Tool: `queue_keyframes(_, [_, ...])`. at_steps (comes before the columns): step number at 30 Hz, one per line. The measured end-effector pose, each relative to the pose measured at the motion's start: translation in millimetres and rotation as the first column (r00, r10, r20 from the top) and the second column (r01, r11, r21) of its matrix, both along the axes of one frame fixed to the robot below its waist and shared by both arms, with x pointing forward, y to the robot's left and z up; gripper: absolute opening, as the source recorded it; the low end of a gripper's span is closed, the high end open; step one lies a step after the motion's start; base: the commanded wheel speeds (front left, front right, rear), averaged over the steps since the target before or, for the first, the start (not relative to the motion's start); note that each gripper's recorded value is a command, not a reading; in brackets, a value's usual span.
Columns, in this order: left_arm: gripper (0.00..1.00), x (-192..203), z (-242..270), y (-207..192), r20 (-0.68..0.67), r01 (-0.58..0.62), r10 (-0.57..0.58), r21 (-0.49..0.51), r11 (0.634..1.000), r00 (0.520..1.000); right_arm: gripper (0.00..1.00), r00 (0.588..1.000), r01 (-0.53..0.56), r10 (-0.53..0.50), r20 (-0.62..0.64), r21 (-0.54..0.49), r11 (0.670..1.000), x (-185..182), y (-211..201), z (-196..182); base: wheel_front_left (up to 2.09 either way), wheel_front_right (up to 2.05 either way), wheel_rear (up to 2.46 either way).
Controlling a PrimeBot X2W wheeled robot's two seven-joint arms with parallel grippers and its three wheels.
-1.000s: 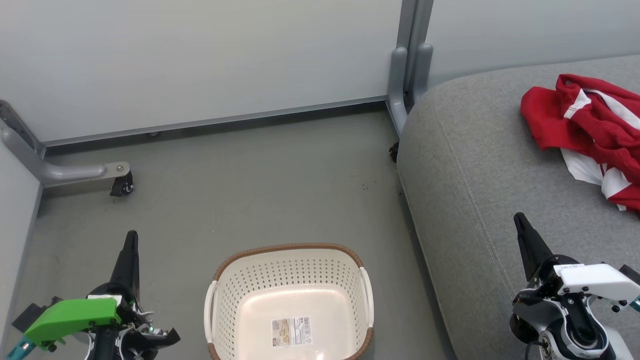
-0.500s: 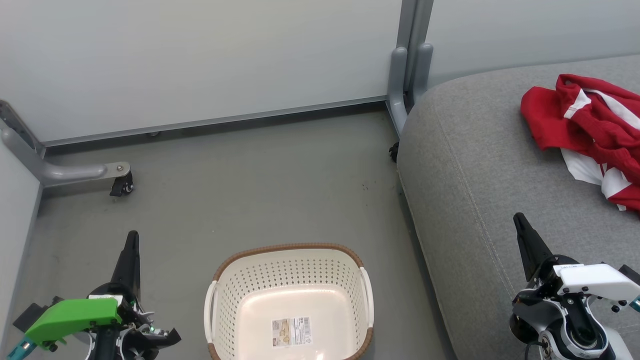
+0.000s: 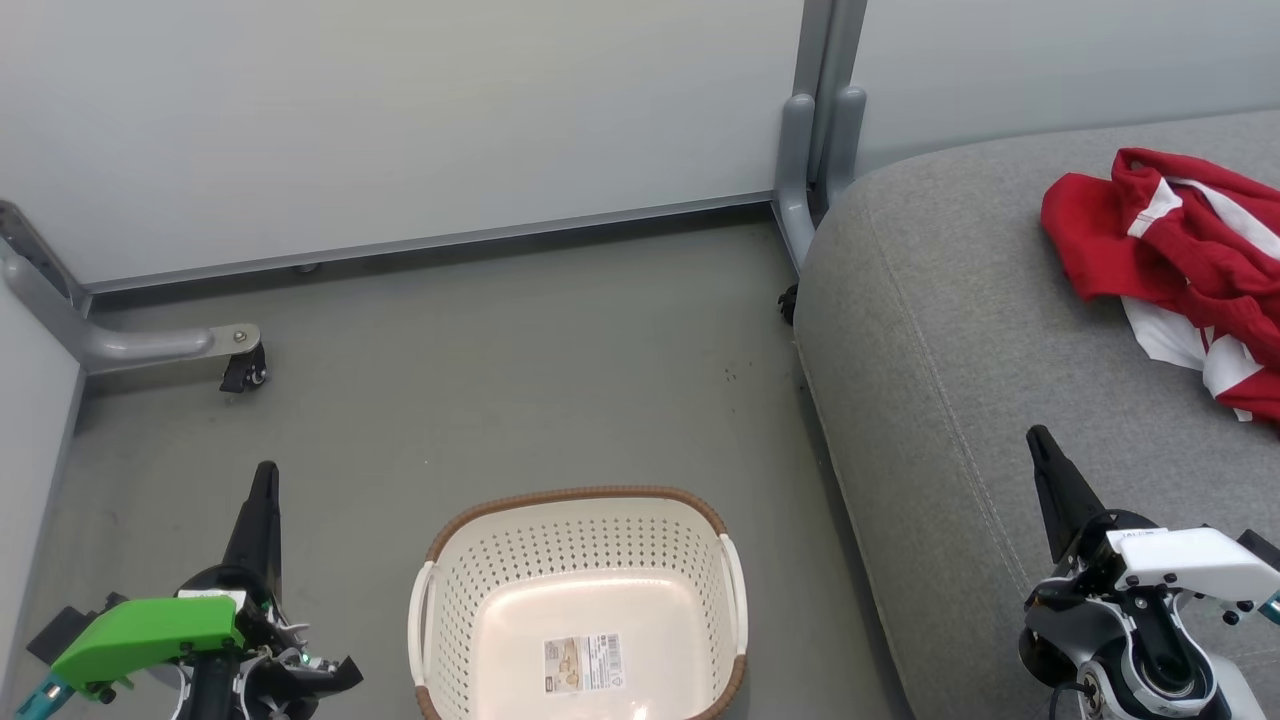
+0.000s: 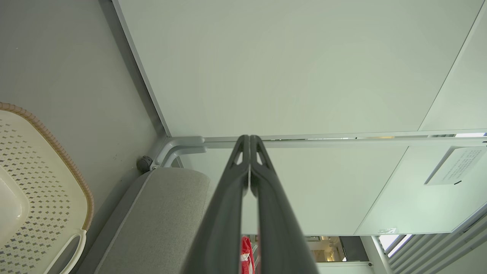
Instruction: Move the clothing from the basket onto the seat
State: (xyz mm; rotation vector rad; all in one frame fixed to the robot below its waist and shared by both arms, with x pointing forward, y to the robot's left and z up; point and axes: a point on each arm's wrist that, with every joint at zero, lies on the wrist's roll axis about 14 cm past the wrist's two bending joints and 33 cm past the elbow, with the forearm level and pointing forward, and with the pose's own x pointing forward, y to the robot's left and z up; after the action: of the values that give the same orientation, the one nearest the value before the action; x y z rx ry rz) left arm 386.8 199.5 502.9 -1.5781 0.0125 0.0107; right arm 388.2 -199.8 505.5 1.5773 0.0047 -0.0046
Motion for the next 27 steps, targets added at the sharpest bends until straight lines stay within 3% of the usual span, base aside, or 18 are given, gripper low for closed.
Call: queue_keyframes(27, [0.0, 0.0, 0.0, 0.3, 0.0, -0.002, 0.002, -0.002, 1.0, 1.0, 0.0, 1.0, 0.002, -0.002, 0.0, 0.0, 1.0, 0.0, -0.5, -0.1, 0.0, 0.0, 0.0])
